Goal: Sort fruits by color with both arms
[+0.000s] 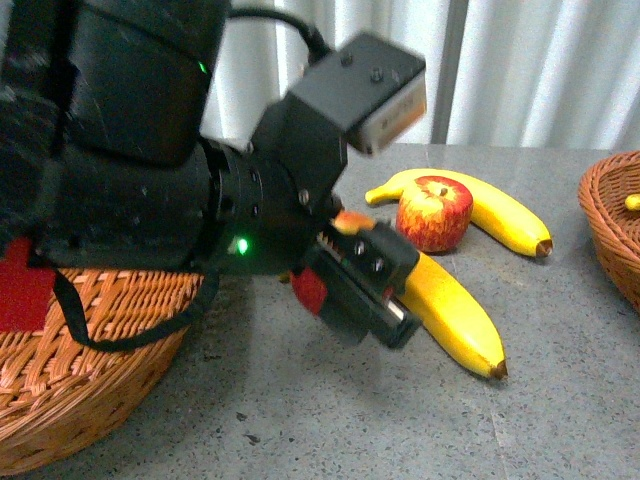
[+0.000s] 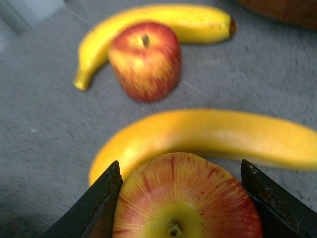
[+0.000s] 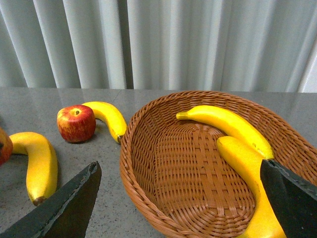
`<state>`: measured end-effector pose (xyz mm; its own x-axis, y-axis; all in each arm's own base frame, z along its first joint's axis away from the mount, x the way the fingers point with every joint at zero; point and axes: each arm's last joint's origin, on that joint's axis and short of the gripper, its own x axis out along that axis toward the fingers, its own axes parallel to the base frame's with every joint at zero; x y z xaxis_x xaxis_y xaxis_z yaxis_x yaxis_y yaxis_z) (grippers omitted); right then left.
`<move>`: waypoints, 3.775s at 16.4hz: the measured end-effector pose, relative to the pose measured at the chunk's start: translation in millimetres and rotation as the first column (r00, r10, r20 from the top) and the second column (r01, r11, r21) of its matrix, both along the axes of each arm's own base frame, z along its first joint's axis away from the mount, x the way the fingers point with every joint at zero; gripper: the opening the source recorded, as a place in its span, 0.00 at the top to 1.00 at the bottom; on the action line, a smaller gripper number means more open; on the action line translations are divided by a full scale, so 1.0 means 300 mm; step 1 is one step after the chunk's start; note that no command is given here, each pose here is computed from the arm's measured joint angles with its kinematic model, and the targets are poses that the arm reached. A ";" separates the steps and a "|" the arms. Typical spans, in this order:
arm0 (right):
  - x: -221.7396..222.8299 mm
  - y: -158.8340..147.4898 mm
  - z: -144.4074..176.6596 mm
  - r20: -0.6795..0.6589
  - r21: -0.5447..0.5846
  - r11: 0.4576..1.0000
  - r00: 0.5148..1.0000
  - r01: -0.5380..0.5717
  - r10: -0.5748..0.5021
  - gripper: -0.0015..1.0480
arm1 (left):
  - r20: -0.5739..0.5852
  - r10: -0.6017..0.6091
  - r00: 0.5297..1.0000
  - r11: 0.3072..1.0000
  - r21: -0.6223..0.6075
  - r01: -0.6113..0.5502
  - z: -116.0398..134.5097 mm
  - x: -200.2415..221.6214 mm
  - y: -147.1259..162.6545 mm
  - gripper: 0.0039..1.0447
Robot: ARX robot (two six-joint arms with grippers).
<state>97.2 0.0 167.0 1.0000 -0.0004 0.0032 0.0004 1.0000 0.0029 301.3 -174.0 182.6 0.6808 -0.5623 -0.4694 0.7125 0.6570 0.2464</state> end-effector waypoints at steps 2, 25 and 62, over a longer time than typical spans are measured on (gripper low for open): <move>0.000 0.000 0.000 0.000 0.000 1.000 1.000 0.000 0.000 0.06 | 0.122 0.082 0.989 0.992 -0.107 -0.069 0.143 -0.024 0.025 0.40; 0.000 0.000 0.000 0.000 0.000 1.000 1.000 0.000 0.000 0.06 | -0.091 0.843 0.530 0.500 -0.232 -0.834 -0.019 -0.210 0.576 0.05; 0.000 0.000 0.000 0.000 0.000 1.000 1.000 0.000 0.000 0.06 | 0.006 -0.024 1.000 0.993 -0.115 0.024 -0.096 0.314 -0.169 0.06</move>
<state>97.2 0.0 167.1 1.0000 -0.0004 0.0036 0.0004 1.0000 0.0029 395.6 -224.6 153.8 0.6687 -0.6284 -0.3974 0.7273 0.6639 0.1738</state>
